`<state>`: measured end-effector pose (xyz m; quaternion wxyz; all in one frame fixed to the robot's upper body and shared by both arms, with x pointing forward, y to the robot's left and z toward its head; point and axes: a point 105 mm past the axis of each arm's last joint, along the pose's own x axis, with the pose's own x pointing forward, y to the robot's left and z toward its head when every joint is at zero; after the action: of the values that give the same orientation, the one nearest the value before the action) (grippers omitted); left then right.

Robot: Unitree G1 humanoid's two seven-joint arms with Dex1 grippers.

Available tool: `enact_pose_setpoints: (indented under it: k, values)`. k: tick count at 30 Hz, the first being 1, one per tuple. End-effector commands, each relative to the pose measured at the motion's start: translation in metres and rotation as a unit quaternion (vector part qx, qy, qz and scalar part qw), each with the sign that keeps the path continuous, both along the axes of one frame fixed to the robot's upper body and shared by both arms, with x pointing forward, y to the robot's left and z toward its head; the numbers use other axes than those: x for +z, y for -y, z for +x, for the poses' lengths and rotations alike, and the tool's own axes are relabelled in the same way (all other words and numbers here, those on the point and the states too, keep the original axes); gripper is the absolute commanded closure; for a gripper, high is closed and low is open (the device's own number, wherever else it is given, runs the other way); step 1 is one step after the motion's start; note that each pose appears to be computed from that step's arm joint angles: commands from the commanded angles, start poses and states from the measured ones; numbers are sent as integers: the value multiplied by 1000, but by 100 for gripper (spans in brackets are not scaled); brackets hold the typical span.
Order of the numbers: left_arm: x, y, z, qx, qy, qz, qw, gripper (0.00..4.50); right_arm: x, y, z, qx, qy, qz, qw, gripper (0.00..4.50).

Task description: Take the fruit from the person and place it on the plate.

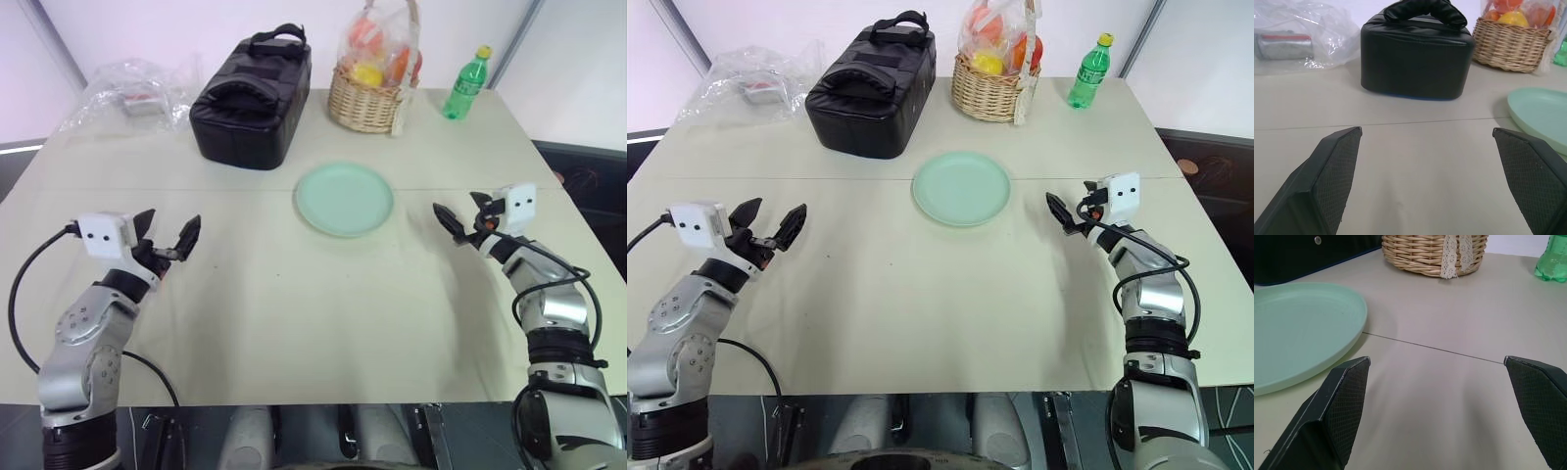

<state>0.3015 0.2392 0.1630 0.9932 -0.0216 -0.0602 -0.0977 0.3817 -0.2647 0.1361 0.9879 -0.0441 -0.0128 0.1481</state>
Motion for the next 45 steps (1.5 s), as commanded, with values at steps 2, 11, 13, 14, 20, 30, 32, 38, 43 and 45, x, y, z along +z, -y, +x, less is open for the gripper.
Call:
enact_pose_setpoints:
  k: [2, 11, 13, 14, 20, 30, 32, 38, 43, 45]
  values:
    - [12, 2, 0, -2, 27, 9, 1000, 2, 13, 2, -1, -4, 25, 5, 1000, 0]
    - [11, 0, 0, 5, 25, 12, 1000, 2, 12, 2, -1, -6, 24, 5, 1000, 0]
    - [12, -1, 0, 6, 25, 13, 1000, 2, 12, 2, -1, -6, 24, 5, 1000, 0]
    - [12, -1, 1, 6, 26, 14, 1000, 2, 12, 2, -1, -6, 24, 5, 1000, 0]
    - [11, -1, 1, 7, 25, 15, 1000, 2, 12, 1, 0, -6, 24, 5, 1000, 0]
    - [67, 40, -14, -181, 56, 30, 981, 2, 10, 3, -1, -7, 21, 2, 1000, 0]
    - [81, 55, -25, -250, 44, 49, 966, 2, 12, 5, -2, -8, 22, 0, 1000, 0]
    - [117, 77, -44, -354, 26, 81, 931, 2, 53, 7, 4, -19, 37, 51, 998, 0]
    - [135, 81, -40, -358, 47, 77, 929, 2, 105, -15, 13, 9, 72, 102, 992, 0]
    - [138, 81, -39, -358, 52, 64, 930, 2, 114, -20, 19, 9, 76, 109, 991, 0]
